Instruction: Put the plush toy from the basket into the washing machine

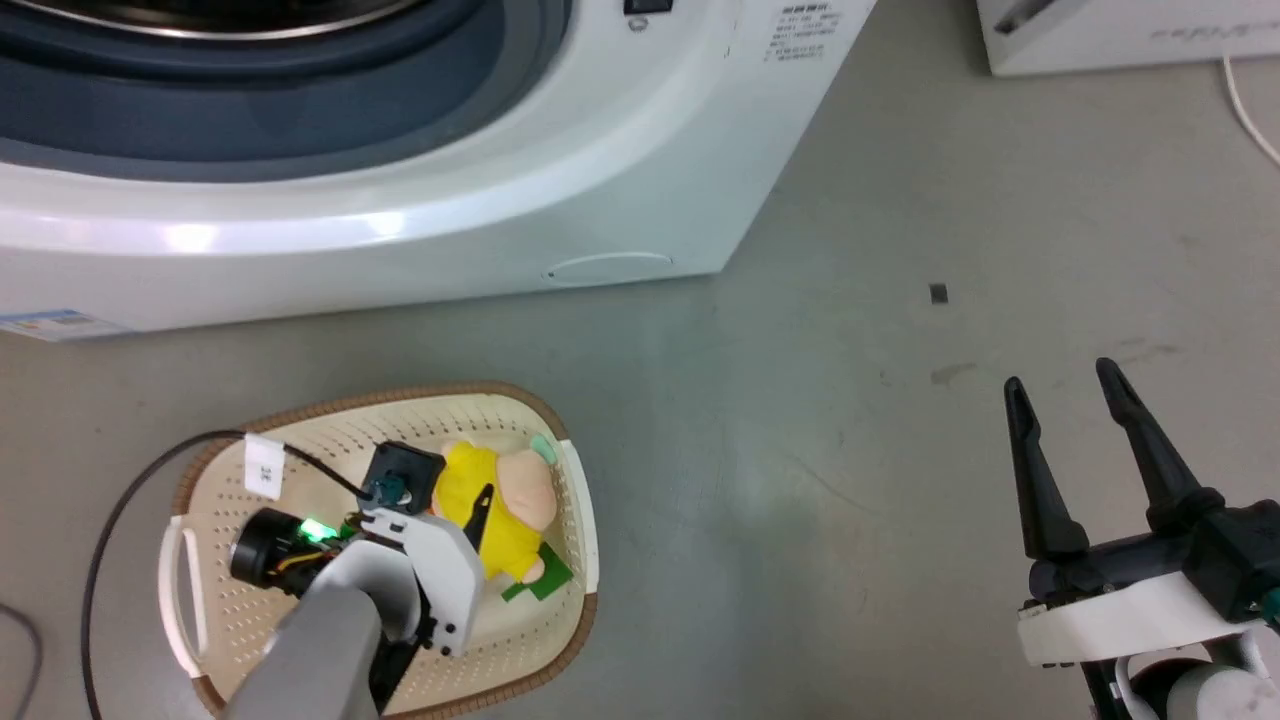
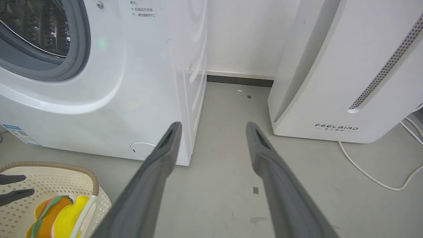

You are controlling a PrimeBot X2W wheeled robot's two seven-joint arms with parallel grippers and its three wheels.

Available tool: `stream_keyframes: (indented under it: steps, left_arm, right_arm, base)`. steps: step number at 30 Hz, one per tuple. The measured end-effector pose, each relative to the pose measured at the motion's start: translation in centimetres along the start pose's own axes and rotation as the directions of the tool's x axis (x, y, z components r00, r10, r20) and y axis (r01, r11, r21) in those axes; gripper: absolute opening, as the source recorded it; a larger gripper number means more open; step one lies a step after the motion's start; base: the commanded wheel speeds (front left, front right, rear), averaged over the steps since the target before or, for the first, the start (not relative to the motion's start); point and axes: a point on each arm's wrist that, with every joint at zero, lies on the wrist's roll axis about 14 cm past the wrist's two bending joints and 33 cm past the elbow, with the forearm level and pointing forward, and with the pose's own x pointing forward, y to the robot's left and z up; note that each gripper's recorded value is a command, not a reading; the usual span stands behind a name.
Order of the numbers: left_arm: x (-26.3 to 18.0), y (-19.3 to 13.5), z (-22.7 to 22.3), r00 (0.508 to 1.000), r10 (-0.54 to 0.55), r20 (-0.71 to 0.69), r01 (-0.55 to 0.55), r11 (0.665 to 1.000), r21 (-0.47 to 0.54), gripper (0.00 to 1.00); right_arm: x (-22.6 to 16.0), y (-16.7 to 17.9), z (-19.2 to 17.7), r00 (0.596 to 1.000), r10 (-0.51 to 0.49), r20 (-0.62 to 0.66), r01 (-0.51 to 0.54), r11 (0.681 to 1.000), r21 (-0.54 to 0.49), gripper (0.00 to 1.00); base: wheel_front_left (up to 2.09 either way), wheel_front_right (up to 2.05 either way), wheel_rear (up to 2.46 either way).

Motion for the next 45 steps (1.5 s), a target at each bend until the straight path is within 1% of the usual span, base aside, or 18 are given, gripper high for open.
stream_keyframes:
  steps: [6,10,15,20,24,35,38,41,44,45]
  left_arm:
    - [1.8,1.2,-2.6,0.994,-0.013,-0.106,0.017,0.999,0.038,1.0]
    - [3.1,1.6,-4.3,0.986,-0.024,-0.168,0.03,0.999,0.036,1.0]
    - [4.7,2.3,-6.1,0.972,-0.037,-0.234,0.058,0.995,0.085,1.0]
    - [6.5,2.8,-8.3,0.952,-0.043,-0.304,0.078,0.992,0.104,1.0]
    - [7.9,3.1,-9.3,0.944,-0.055,-0.325,0.098,0.988,0.118,1.0]
    - [11.0,2.9,-13.0,0.903,-0.093,-0.42,0.16,0.979,0.127,1.0]
    - [11.8,3.0,-13.7,0.894,-0.095,-0.439,0.167,0.977,0.13,1.0]
    - [12.5,3.1,-14.5,0.884,-0.096,-0.457,0.173,0.976,0.13,1.0]
    - [13.4,3.2,-15.0,0.878,-0.097,-0.469,0.18,0.974,0.135,1.0]
    - [13.6,3.2,-15.3,0.874,-0.099,-0.476,0.183,0.974,0.135,0.73]
  right_arm:
    - [0.6,-0.1,-1.3,1.0,-0.003,-0.026,0.003,1.0,0.001,1.0]
    - [0.9,-0.2,-2.4,0.999,-0.008,-0.049,0.007,1.0,-0.004,1.0]
    - [1.4,-0.5,-3.6,0.997,-0.016,-0.069,0.015,1.0,-0.014,1.0]
    - [1.8,-1.2,-5.0,0.995,-0.034,-0.096,0.031,0.999,-0.024,1.0]
    - [1.9,-2.5,-6.3,0.989,-0.074,-0.125,0.071,0.997,-0.024,1.0]
    - [2.5,-3.8,-9.0,0.98,-0.112,-0.167,0.106,0.993,-0.044,1.0]
    - [2.3,-4.4,-9.8,0.975,-0.125,-0.185,0.116,0.991,-0.062,1.0]
    - [2.0,-6.1,-10.3,0.965,-0.174,-0.197,0.158,0.983,-0.092,1.0]
    - [1.8,-6.8,-10.9,0.959,-0.194,-0.205,0.173,0.978,-0.115,1.0]
    - [1.8,-7.0,-11.0,0.958,-0.2,-0.208,0.178,0.977,-0.121,1.0]
  base:
    - [0.0,0.0,0.0]
    - [0.0,0.0,0.0]
    - [0.0,0.0,0.0]
    - [0.0,0.0,0.0]
    - [0.0,0.0,0.0]
    - [0.0,0.0,0.0]
    - [0.0,0.0,0.0]
    - [0.0,0.0,0.0]
    - [0.0,0.0,0.0]
    - [0.0,0.0,0.0]
